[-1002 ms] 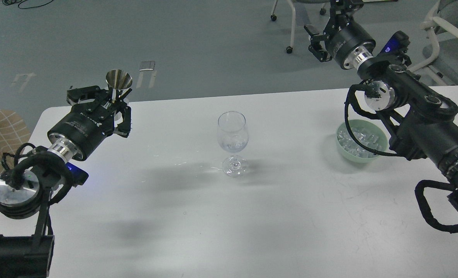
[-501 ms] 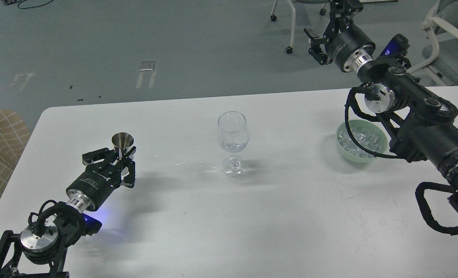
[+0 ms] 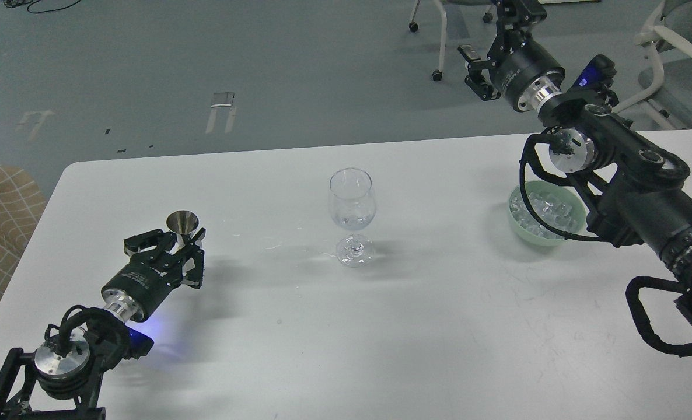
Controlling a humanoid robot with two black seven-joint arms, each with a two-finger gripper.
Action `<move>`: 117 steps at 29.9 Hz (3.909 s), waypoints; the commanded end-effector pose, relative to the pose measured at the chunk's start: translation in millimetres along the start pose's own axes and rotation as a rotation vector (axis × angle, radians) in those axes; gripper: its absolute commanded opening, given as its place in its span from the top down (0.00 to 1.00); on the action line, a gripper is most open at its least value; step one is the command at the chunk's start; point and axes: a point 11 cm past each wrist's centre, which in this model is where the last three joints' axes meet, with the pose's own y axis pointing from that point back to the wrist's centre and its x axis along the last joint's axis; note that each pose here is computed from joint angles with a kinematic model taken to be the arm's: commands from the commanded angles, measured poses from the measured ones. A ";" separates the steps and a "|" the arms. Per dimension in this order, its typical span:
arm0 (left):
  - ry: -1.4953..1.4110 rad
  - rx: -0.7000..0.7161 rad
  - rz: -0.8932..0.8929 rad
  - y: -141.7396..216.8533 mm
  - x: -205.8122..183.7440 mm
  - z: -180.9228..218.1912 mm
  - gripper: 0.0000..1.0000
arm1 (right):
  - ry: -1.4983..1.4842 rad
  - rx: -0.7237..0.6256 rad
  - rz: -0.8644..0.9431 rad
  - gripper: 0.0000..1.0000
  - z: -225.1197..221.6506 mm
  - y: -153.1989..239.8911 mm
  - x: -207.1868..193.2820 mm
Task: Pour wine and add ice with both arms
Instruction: 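Bring the jigger back down to the table with the left gripper, then open the left gripper, release the jigger, and raise the left arm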
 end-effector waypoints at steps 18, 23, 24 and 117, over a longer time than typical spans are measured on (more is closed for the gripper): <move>-0.018 -0.018 0.016 -3.8 2.0 4.6 0.46 | 0.003 -0.001 0.006 0.00 -0.2 1.2 3.2; -0.020 -0.018 0.020 -3.5 2.4 5.1 0.28 | 0.001 0.002 0.005 0.00 -1.5 0.7 2.7; -0.020 -0.018 0.020 -3.5 2.4 5.1 0.27 | 0.002 0.002 0.003 0.00 -1.1 0.5 2.0; -0.903 -0.417 -0.129 -38.0 -78.9 162.9 0.02 | 0.186 -0.060 -0.083 0.00 -5.2 18.8 9.8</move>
